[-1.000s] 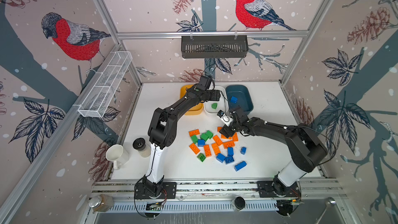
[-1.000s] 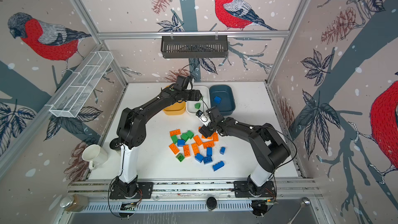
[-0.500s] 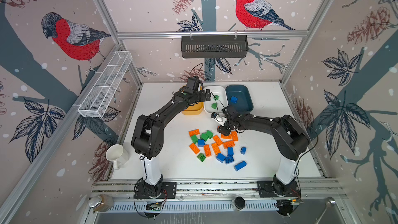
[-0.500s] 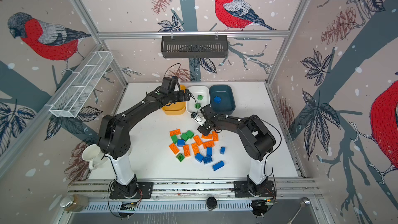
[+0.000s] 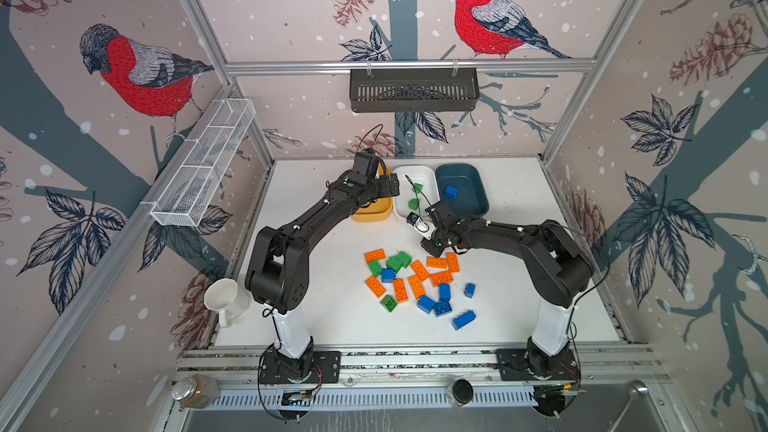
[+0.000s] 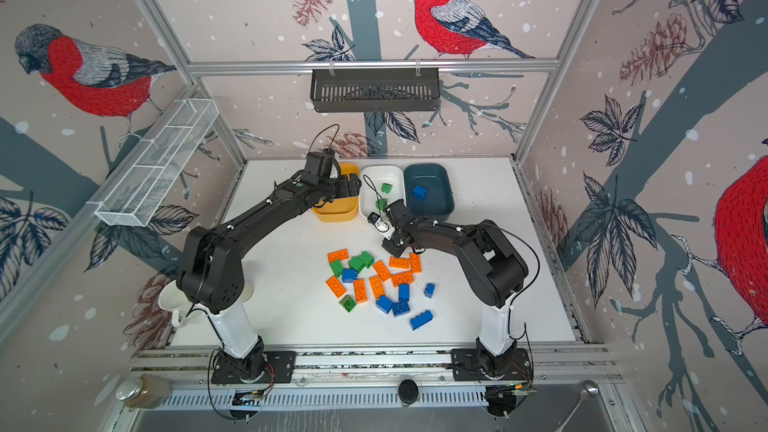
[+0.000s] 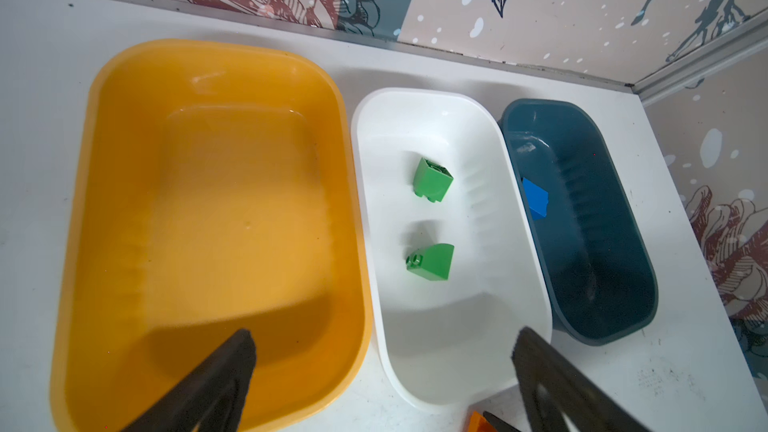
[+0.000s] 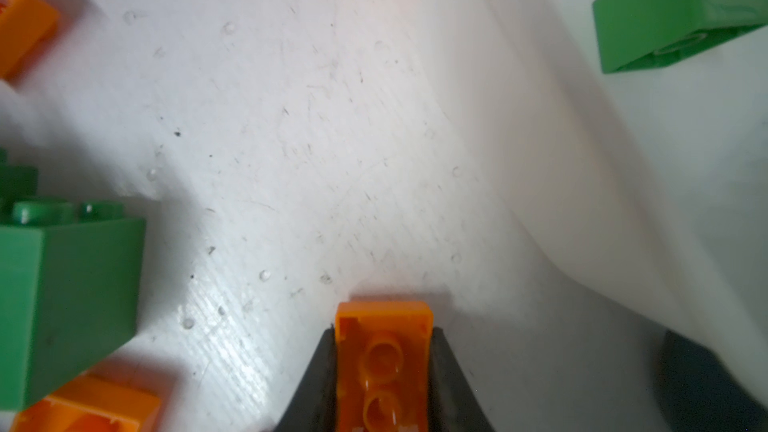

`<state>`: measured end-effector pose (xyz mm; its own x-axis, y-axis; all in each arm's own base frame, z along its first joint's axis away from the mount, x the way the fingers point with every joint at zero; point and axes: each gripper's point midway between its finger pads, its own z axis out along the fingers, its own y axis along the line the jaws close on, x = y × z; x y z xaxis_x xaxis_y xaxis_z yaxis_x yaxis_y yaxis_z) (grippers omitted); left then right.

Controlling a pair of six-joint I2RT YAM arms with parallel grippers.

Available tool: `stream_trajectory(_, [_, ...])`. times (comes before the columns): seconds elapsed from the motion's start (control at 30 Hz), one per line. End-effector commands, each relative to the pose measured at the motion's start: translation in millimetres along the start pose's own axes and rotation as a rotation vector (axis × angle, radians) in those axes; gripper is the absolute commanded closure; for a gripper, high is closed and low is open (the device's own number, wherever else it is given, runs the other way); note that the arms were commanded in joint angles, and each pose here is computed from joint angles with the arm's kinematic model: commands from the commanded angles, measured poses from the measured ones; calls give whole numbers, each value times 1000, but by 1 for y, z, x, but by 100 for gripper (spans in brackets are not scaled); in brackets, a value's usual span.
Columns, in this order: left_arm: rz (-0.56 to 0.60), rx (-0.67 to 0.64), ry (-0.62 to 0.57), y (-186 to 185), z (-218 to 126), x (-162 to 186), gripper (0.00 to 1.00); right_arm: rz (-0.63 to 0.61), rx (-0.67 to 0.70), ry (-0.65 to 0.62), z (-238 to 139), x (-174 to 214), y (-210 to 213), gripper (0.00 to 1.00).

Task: Sort the legos into containers by color
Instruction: 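Drop the green brick in the white bin while the right grasps an orange brick, then carry the orange brick over the yellow bin and open the right gripper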

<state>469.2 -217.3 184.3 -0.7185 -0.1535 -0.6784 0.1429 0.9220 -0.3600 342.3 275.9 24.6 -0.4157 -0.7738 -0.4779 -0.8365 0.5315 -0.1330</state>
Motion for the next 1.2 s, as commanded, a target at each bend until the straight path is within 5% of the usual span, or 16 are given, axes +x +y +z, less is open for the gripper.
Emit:
stream_trajectory(0.0, [-26,-21,-70,6,-9,-15,3,3,10,-2,-8,-3,-3,77])
stream_trajectory(0.5, [-151,-207,-332,62,-70,-28,3,32,-47,-520,-83,-125,5,78])
stream_trajectory(0.87, [-295,-417,-329,123,-89,-10,3,152,-51,-622,-43,-228,14,76])
stream_trajectory(1.17, [-322,-512,-271,146,-90,11,3,273,53,-669,-4,-269,-21,73])
